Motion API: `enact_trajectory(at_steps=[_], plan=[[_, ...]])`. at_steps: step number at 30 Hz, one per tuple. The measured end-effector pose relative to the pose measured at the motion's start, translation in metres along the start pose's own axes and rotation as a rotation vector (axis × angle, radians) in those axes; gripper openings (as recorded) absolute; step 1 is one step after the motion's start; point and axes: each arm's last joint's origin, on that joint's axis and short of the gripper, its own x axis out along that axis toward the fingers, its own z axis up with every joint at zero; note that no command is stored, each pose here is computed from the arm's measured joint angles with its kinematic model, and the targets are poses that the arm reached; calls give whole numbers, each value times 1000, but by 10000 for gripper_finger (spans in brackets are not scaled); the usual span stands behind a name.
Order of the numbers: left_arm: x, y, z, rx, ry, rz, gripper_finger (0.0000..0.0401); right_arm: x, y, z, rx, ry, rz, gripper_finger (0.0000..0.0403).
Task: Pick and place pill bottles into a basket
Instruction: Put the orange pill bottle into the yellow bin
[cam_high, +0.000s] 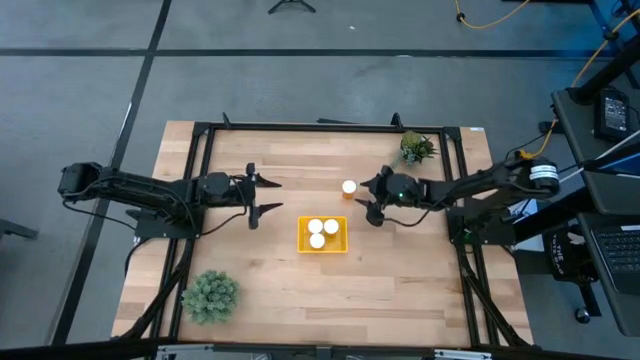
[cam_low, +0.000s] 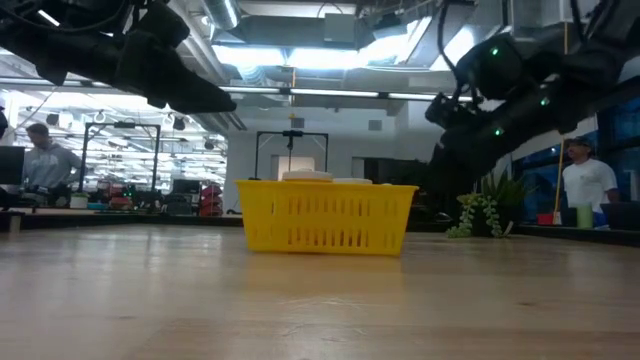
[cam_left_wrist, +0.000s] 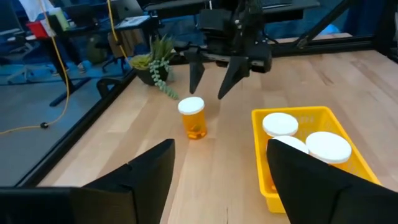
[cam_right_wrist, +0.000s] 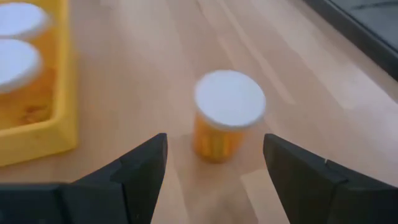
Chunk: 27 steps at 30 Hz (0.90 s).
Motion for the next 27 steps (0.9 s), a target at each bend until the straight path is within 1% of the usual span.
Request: enact_trajectory(at_steps=[3,8,13,17,23,27], plan=[[0,0,0,-2,1,1,251,4,-6,-2,22,4,-23,268],[0,0,0,-3,3,0,251,10,-10,-2,44,-32,-38,268],[0,0,0,-2,3,0,251,16,-9,-9,75,2,-40,268],[0,0,0,-2,4,1,251,21,-8,-9,84,-30,0,268],[0,0,-1,-2,5,1,251,34,-6,-9,55,-21,-2,268],[0,0,-1,-2,5,1,251,43,-5,-3,34,-28,-3,268]])
